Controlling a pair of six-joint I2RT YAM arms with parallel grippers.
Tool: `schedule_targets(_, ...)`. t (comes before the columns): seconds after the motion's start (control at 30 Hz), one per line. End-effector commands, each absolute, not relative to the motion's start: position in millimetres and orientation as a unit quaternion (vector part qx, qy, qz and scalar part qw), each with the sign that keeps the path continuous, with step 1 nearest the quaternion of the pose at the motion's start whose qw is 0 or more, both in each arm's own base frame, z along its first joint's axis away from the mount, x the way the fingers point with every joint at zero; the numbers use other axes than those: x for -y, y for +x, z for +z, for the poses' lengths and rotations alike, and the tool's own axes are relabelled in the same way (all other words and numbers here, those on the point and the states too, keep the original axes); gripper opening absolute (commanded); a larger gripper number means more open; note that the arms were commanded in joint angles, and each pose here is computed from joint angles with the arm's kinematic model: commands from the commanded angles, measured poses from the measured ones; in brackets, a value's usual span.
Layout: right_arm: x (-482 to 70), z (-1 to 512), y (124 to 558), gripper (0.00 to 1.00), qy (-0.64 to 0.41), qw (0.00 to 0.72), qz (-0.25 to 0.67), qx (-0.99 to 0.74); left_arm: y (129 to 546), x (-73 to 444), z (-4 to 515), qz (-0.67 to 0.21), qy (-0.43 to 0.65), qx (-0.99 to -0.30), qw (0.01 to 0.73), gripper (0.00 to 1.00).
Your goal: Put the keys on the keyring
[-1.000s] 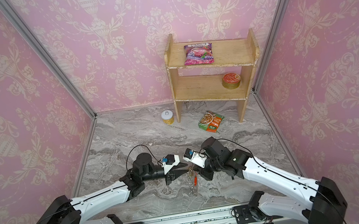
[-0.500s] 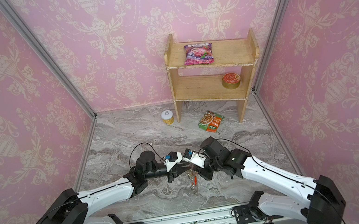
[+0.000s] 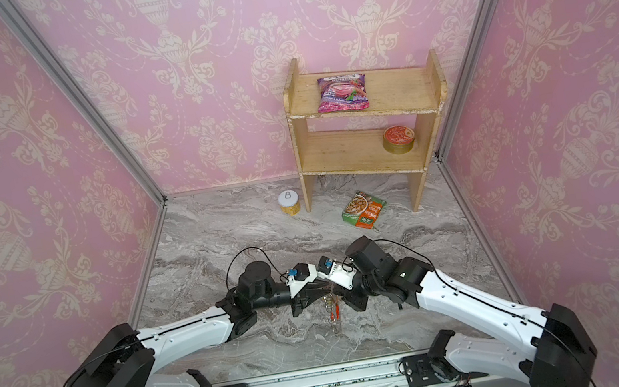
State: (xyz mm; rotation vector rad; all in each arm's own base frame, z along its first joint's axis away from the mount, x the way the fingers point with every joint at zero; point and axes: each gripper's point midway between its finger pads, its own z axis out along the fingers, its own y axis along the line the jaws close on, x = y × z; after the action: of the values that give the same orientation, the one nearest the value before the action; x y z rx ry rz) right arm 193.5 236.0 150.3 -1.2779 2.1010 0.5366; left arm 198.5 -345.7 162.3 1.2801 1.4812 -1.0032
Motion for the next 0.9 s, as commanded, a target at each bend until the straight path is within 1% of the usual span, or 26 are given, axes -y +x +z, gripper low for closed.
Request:
schedule_targets(0.0, -248.6, 178.3, 196.1, 0.0, -0.483, 0.347, 0.228, -0.771, 200.2, 349.8, 157.0, -0.386, 0.53, -0.605, 0.451, 0.21)
schedule_targets(0.17, -249.6, 181.4, 195.9, 0.0, -0.48, 0.354, 0.233, -0.768, 199.6, 350.1, 152.8, -0.386, 0.529, -0.611, 0.445, 0.15)
schedule_targets(0.37, -250.8, 186.0, 197.5, 0.0, -0.473, 0.366, 0.238, -0.765, 190.5, 351.9, 149.0, -0.414, 0.527, -0.608, 0.426, 0.13)
schedule_targets(0.63, -252.4, 189.3, 197.6, 0.0, -0.467, 0.373, 0.246, -0.763, 185.3, 350.4, 138.9, -0.418, 0.53, -0.613, 0.409, 0.06)
schedule_targets(0.73, -252.1, 190.0, 197.7, 0.0, -0.469, 0.375, 0.244, -0.762, 183.7, 349.7, 134.5, -0.418, 0.533, -0.618, 0.399, 0.08)
schedule_targets(0.77, -252.1, 190.1, 197.9, 0.0, -0.469, 0.375, 0.244, -0.762, 183.2, 349.8, 134.1, -0.419, 0.533, -0.62, 0.396, 0.12)
schedule_targets(0.8, -252.2, 190.5, 198.0, 0.0, -0.468, 0.375, 0.244, -0.762, 182.6, 349.7, 132.8, -0.42, 0.533, -0.621, 0.392, 0.14)
schedule_targets(0.87, -252.8, 191.2, 198.1, 0.0, -0.469, 0.376, 0.245, -0.761, 182.2, 349.8, 131.9, -0.419, 0.536, -0.621, 0.39, 0.11)
